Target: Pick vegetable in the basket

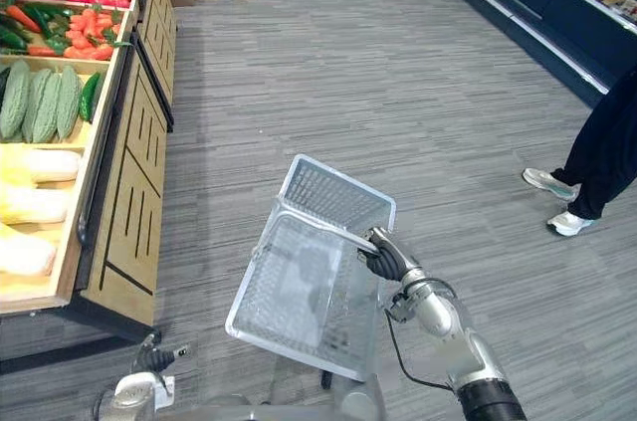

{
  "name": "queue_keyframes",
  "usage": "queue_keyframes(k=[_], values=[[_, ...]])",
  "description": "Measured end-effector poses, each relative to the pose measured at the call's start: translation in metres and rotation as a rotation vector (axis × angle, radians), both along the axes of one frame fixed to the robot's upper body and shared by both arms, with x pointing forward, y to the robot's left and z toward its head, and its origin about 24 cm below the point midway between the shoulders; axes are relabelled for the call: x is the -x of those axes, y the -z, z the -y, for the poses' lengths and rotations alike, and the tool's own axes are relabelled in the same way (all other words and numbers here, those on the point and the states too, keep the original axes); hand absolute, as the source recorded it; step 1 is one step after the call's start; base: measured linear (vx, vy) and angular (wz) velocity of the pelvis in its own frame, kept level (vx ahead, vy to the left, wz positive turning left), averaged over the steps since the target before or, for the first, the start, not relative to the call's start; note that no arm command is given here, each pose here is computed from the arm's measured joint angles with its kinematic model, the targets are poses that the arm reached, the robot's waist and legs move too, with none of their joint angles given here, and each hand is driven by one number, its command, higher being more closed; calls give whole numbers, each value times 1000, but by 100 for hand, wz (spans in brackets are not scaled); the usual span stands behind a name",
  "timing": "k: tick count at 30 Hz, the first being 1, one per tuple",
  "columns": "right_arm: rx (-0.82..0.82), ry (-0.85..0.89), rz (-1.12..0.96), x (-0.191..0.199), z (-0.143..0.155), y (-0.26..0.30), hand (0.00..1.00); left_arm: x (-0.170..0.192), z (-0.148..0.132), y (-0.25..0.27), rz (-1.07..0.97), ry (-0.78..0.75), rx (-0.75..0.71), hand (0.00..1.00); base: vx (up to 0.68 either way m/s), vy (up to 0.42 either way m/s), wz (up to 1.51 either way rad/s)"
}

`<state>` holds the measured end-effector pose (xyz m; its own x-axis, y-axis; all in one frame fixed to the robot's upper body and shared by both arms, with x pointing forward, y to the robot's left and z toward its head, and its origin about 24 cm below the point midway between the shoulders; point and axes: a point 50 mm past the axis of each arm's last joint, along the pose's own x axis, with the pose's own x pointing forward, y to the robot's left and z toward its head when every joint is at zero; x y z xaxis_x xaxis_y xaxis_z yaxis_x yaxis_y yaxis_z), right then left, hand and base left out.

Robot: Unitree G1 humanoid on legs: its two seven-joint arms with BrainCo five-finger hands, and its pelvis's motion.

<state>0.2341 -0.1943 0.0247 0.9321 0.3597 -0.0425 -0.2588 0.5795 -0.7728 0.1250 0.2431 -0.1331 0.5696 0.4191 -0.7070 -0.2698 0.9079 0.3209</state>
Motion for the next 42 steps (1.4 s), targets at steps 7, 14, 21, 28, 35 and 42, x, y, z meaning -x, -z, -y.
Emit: queue_keyframes(k=[7,14,21,28,35,42], values=[[15,4,-24,-3,4,0,100,45,0,17,-143,-103,28,0,520,-313,59],[41,-15,-74,2,7,4,100,101,20,32,-326,-199,97,0,404,-212,24],[53,18,-120,7,18,13,100,117,22,33,-393,-154,78,0,252,43,75],[18,-78,-95,8,-5,16,100,134,27,36,-478,-163,95,0,266,207,41],[-10,-95,-91,12,-14,19,100,124,18,32,-451,-125,50,0,228,175,53],[-16,49,-83,12,6,22,100,88,2,23,-315,-108,-21,0,328,-11,144]])
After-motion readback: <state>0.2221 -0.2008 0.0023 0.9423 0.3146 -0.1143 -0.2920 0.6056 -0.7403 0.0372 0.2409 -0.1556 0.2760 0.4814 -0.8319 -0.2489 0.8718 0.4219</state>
